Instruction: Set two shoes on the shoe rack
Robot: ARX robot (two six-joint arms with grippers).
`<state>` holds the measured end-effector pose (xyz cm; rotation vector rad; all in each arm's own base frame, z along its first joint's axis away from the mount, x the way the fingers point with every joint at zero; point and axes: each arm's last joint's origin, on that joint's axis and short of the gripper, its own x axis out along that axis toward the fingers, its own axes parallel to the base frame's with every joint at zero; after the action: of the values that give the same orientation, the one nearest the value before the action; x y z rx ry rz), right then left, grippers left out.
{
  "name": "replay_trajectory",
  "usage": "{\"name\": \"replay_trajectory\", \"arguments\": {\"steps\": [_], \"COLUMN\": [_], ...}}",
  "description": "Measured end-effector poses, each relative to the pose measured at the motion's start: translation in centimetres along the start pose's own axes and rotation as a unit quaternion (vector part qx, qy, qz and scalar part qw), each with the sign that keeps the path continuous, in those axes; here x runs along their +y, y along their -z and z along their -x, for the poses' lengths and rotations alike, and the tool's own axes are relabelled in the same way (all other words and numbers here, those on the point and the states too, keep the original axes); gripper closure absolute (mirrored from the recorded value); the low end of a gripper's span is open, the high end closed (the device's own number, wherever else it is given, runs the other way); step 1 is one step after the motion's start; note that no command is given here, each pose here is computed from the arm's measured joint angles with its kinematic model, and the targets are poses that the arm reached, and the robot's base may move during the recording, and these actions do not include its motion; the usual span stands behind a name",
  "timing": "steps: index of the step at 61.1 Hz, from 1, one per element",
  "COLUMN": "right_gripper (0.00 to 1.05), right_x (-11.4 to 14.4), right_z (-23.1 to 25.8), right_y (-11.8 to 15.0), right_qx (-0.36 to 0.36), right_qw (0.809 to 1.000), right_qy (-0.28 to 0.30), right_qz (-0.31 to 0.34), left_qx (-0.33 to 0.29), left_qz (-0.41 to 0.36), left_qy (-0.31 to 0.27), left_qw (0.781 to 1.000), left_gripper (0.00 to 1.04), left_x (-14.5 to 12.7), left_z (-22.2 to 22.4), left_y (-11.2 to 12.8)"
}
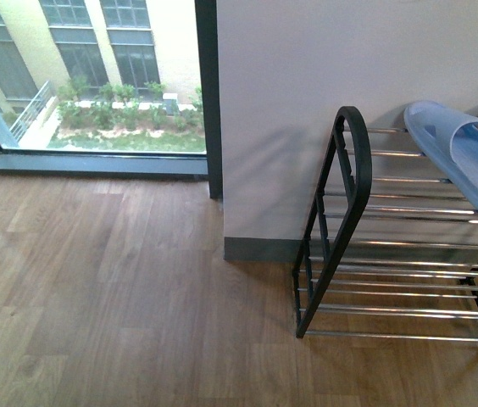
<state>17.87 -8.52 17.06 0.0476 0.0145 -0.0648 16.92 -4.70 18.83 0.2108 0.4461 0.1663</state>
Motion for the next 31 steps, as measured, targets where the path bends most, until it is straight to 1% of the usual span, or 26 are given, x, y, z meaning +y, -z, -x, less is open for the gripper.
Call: {"name": "replay_trajectory", "arguments": {"steps": [2, 3, 5, 7, 24, 27, 31], "right_gripper": [0.33, 0.35, 0.42, 0.49, 0.93, 1.03, 1.03], "right_x": [0.8, 1.0, 1.6, 2.2, 4.8, 5.3, 5.7], "right_z": [0.4, 0.5, 0.9, 1.4, 3.3, 3.7, 4.0], "right_y": [0.4, 0.6, 0.9, 1.2, 1.2, 1.2, 1.0], "right_qx": [-0.004, -0.003, 0.001, 0.006, 0.003, 0.002, -0.003], "right_qw": [1.0, 1.0, 1.0, 1.0, 1.0, 0.999, 0.999], "right_qy": [-0.018, -0.021, -0.026, -0.025, -0.025, -0.027, -0.028], "right_qz": [0.008, 0.008, 0.009, 0.01, 0.018, 0.021, 0.021], "left_qx": [0.0, 0.0, 0.0, 0.0, 0.0, 0.0, 0.0], "left_qz": [0.0, 0.0, 0.0, 0.0, 0.0, 0.0, 0.0], "left_qy": [0.0, 0.001, 0.002, 0.001, 0.0, 0.0, 0.0], "left_qw": [1.0, 1.0, 1.0, 1.0, 1.0, 1.0, 1.0], "left_gripper": [1.03, 1.03, 1.03, 1.03, 1.03, 1.03, 1.03], "left_x": [0.0, 0.0, 0.0, 0.0, 0.0, 0.0, 0.0], "left_z": [0.0, 0.0, 0.0, 0.0, 0.0, 0.0, 0.0], "left_y": [0.0, 0.0, 0.0, 0.0, 0.0, 0.0, 0.0]}}
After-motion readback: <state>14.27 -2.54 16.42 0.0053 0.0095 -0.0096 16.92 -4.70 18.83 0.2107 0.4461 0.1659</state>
